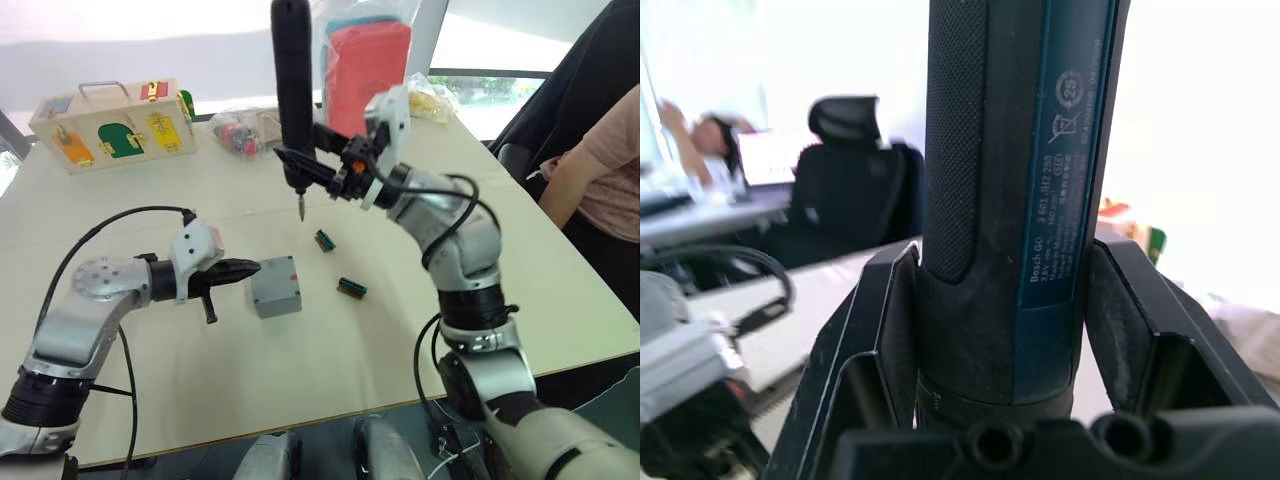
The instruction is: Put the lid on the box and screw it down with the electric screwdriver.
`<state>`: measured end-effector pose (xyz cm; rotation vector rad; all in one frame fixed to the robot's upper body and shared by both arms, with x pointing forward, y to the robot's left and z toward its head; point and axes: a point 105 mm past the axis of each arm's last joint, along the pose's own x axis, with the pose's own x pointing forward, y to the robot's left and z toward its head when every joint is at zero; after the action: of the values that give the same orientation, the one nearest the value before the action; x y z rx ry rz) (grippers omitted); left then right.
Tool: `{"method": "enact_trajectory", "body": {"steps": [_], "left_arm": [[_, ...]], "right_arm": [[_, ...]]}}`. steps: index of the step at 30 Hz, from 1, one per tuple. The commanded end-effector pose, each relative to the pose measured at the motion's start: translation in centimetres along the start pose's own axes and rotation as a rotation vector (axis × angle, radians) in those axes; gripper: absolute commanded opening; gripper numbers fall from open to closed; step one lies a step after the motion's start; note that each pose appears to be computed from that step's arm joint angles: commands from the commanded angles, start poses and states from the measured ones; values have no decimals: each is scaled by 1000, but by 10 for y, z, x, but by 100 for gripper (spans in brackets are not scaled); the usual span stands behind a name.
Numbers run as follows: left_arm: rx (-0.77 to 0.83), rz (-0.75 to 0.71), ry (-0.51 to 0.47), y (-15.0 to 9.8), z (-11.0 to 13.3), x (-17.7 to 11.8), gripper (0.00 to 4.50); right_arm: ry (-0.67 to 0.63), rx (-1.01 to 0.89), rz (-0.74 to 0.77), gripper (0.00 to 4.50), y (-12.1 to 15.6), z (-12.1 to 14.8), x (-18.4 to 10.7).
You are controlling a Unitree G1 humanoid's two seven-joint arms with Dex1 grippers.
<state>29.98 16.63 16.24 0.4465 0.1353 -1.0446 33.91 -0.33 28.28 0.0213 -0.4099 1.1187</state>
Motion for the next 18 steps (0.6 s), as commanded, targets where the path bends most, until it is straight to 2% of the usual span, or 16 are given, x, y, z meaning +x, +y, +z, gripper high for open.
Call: {"method": "enact_trajectory", "body": {"steps": [1, 12, 18], "left_arm": [[28, 1, -13, 3, 5, 0, 0], [-34, -8, 30, 1, -23, 20, 0], [-40, -15, 41, 3, -28, 23, 0]], "right_arm": [[-107, -70, 45, 188, 16, 9, 8], [-63, -47, -11, 188, 24, -34, 9], [-38, -45, -46, 188, 22, -50, 5]]}}
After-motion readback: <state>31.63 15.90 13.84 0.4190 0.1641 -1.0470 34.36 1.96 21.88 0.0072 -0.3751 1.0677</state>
